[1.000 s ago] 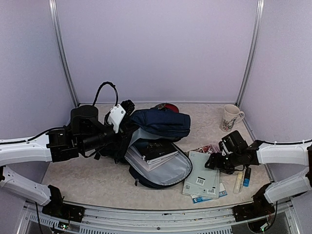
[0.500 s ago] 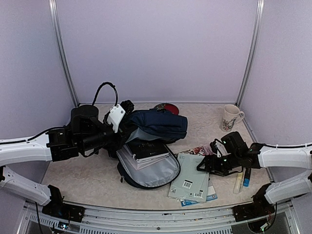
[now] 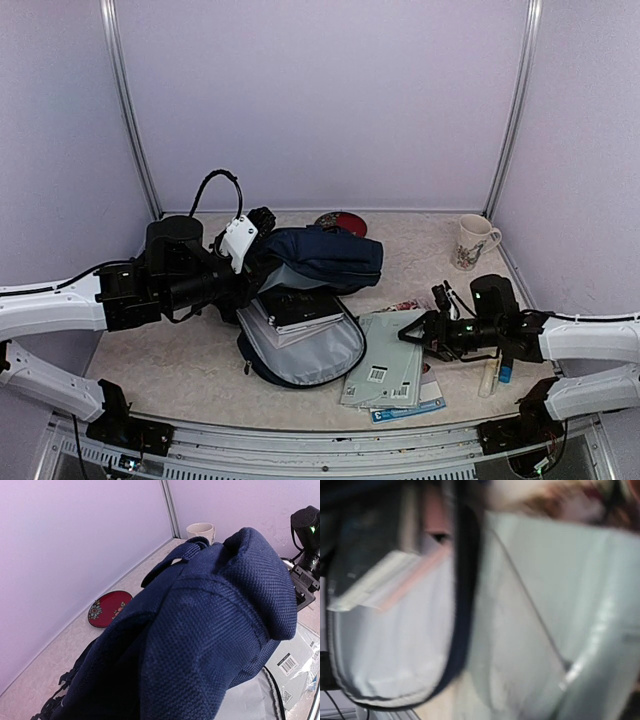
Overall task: Pack the student bag
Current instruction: Pick up the pencil case from the center of the board.
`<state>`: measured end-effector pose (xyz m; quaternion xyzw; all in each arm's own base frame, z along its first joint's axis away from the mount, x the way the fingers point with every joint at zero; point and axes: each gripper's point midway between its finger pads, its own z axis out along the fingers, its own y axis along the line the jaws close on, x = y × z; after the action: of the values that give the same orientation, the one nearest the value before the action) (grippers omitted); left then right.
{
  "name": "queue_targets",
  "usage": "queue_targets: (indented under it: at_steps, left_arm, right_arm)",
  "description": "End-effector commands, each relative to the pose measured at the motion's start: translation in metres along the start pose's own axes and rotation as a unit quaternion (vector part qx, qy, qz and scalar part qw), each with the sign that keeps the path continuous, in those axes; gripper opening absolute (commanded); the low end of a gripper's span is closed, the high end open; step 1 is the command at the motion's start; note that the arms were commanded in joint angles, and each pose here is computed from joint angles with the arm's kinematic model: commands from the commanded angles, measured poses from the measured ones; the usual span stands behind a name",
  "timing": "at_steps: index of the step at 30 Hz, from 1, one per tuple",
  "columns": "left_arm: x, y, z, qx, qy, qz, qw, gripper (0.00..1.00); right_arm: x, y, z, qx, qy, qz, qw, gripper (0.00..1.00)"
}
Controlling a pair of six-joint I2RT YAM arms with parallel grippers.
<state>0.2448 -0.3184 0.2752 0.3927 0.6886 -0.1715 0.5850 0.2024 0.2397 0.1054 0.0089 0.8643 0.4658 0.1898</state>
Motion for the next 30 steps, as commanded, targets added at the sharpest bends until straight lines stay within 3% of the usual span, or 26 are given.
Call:
queue_targets:
  at_steps: [1, 4, 5, 12, 17, 21, 27, 30]
  left_arm:
    - [-0.056, 0.011, -0.011, -0.009, -0.091, -0.035, 0.995, 0.00]
    - [-0.056, 0.009, -0.011, -0.005, -0.092, -0.035, 0.995, 0.00]
    - [-0.056, 0.008, -0.011, -0.004, -0.091, -0.034, 0.995, 0.00]
    - [-0.057, 0.010, -0.013, -0.008, -0.093, -0.032, 0.995, 0.00]
    - [-0.060, 0.013, -0.015, -0.015, -0.097, -0.032, 0.995, 0.00]
    - [-0.061, 0.014, -0.017, -0.016, -0.100, -0.033, 0.994, 0.00]
    - [-0.064, 0.023, -0.020, -0.023, -0.108, -0.045, 0.993, 0.00]
    - [-0.065, 0.026, -0.021, -0.019, -0.112, -0.047, 0.992, 0.00]
  right_arm:
    - [0.004, 0.013, 0.009, -0.051, 0.013, 0.011, 0.999, 0.70]
    - [0.003, 0.022, 0.016, -0.064, 0.019, 0.001, 0.998, 0.68]
    - [0.003, 0.026, 0.018, -0.068, 0.021, -0.005, 0.997, 0.64]
    - [-0.002, 0.026, 0.025, -0.028, 0.028, -0.020, 0.999, 0.00]
    - [-0.014, 0.024, -0.001, 0.041, 0.015, -0.037, 0.998, 0.00]
    - [-0.037, 0.053, -0.047, 0.075, -0.034, -0.123, 0.989, 0.00]
    - [-0.042, 0.137, -0.082, -0.054, -0.091, -0.276, 0.955, 0.00]
    - [-0.030, 0.175, -0.081, -0.100, -0.103, -0.381, 0.913, 0.00]
